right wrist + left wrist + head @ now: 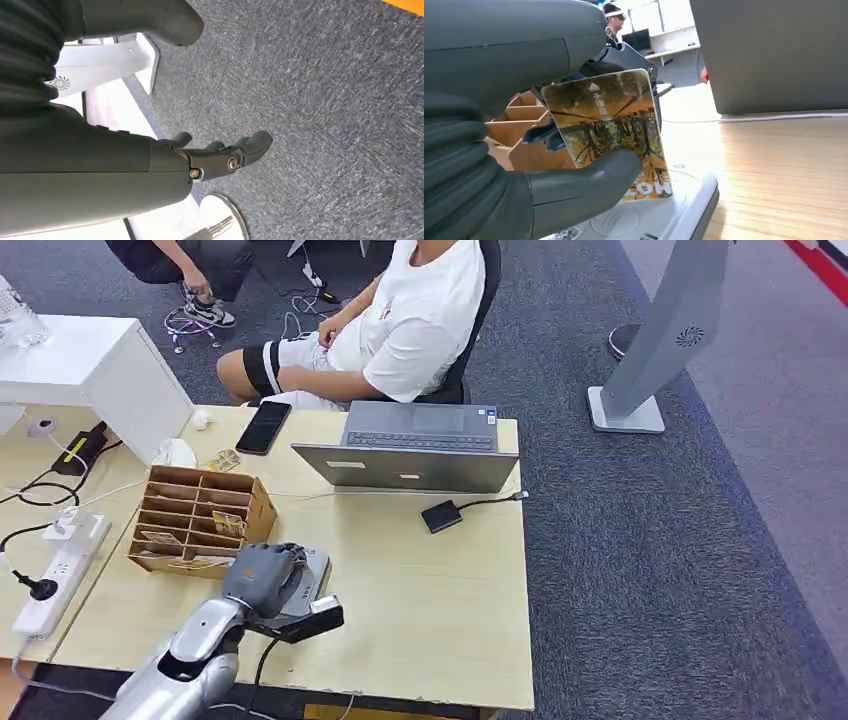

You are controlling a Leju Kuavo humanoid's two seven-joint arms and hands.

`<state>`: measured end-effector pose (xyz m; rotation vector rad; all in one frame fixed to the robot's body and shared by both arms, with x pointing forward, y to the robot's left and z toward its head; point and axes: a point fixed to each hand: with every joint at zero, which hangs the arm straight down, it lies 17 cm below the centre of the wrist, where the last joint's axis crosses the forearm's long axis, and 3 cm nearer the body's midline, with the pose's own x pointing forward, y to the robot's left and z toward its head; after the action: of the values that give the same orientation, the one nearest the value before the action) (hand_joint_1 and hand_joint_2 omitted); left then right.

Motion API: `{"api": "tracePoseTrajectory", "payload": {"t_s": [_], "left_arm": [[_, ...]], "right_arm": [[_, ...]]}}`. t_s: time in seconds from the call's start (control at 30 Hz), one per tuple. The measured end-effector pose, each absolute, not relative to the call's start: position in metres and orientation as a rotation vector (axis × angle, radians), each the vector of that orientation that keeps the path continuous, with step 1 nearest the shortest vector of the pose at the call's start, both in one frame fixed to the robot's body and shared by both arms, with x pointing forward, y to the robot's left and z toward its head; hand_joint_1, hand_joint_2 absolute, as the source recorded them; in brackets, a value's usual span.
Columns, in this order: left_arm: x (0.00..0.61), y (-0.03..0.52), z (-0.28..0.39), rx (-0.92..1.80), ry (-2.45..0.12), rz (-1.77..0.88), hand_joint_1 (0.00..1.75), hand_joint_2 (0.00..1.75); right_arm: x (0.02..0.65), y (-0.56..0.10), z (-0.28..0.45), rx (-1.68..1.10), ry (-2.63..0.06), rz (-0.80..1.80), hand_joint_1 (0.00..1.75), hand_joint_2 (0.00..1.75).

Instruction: Pass the card to the sensor for recognition and then transmit it.

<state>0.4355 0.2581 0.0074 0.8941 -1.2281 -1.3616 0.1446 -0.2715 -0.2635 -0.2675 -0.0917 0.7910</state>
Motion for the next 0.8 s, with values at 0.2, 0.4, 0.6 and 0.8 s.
{"api": "tracePoseTrajectory", "payload": {"t_s": [0.2,0.4,0.6,0.8], "left_arm": [[0.436,0.258,0.007,0.894,-1.226,-1.361,1.75,1.75],[0.437,0.257,0.007,0.894,-1.230,-1.357,1.75,1.75],[0.443,0.241,0.034,0.899,-1.369,-1.291,1.75,1.75],[0.475,0.216,0.160,1.048,-1.728,-1.115,1.75,1.75]], "right_arm": [[0.145,-0.272,-0.263,-0.268,-0.092,0.791,0.00,1.75],[0.145,-0.271,-0.263,-0.268,-0.093,0.792,0.00,1.75],[0.146,-0.270,-0.263,-0.262,-0.098,0.793,0.00,1.75],[0.149,-0.268,-0.263,-0.259,-0.120,0.811,0.00,1.75]]}}
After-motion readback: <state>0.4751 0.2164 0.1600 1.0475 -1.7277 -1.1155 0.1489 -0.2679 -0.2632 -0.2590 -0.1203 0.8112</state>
